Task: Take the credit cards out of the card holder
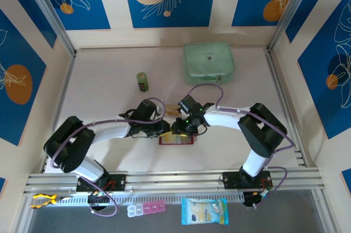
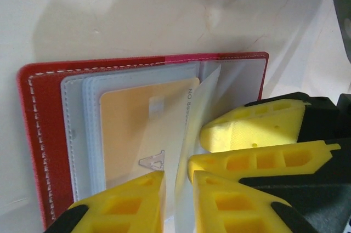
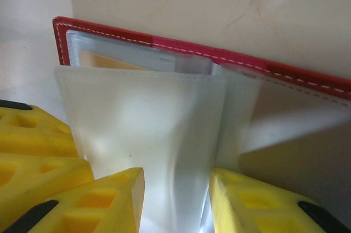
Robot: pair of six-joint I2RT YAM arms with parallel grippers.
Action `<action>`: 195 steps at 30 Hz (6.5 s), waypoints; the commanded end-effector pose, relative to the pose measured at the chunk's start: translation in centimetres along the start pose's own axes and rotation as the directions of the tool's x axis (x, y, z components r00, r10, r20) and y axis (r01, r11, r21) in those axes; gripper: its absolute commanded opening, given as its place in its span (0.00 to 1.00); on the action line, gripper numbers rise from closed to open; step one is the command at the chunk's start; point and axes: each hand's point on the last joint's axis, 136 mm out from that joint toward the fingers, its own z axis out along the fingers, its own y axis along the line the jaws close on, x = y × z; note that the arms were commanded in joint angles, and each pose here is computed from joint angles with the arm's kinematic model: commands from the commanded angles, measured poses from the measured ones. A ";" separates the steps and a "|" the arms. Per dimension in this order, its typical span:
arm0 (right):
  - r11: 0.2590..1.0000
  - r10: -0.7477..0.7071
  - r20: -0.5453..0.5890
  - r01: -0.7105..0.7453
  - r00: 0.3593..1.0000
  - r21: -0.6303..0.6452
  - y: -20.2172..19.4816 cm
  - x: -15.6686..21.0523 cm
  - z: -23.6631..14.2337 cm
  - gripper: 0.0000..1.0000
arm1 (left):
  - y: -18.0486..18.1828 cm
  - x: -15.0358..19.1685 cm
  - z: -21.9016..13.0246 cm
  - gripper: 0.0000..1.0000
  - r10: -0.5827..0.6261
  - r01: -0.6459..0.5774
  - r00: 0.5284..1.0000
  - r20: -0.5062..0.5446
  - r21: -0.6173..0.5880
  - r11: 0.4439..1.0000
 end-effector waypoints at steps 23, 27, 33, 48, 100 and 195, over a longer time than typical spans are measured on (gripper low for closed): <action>1.000 -0.001 0.119 0.004 0.993 -0.024 -0.7 -1.6 -5.5 0.37 | -5.1 -1.1 0.0 0.14 0.060 -0.060 0.998 0.000 0.050 0.997; 0.999 0.007 0.143 -0.002 0.990 -0.039 -1.2 -1.8 -6.7 0.37 | -6.2 -1.1 0.7 0.14 0.074 -0.073 0.997 -0.010 0.054 0.996; 0.998 0.031 0.172 -0.021 0.985 -0.057 -2.5 -1.8 -8.1 0.37 | -7.2 -1.0 2.0 0.14 0.085 -0.083 0.996 -0.032 0.051 0.995; 0.994 0.076 0.190 -0.060 0.979 -0.089 -4.3 -0.9 -9.0 0.37 | -8.2 -0.6 4.1 0.15 0.097 -0.093 0.993 -0.070 0.049 0.994; 1.000 0.000 -0.010 0.000 1.000 -0.014 2.3 -1.5 -0.9 0.36 | 1.0 -0.9 -1.3 0.09 -0.033 0.031 0.999 0.031 0.075 0.997; 0.998 0.025 -0.055 -0.021 0.998 0.066 -0.6 0.0 0.6 0.32 | 4.6 0.6 -0.3 0.03 -0.032 0.029 0.999 -0.038 -0.086 0.996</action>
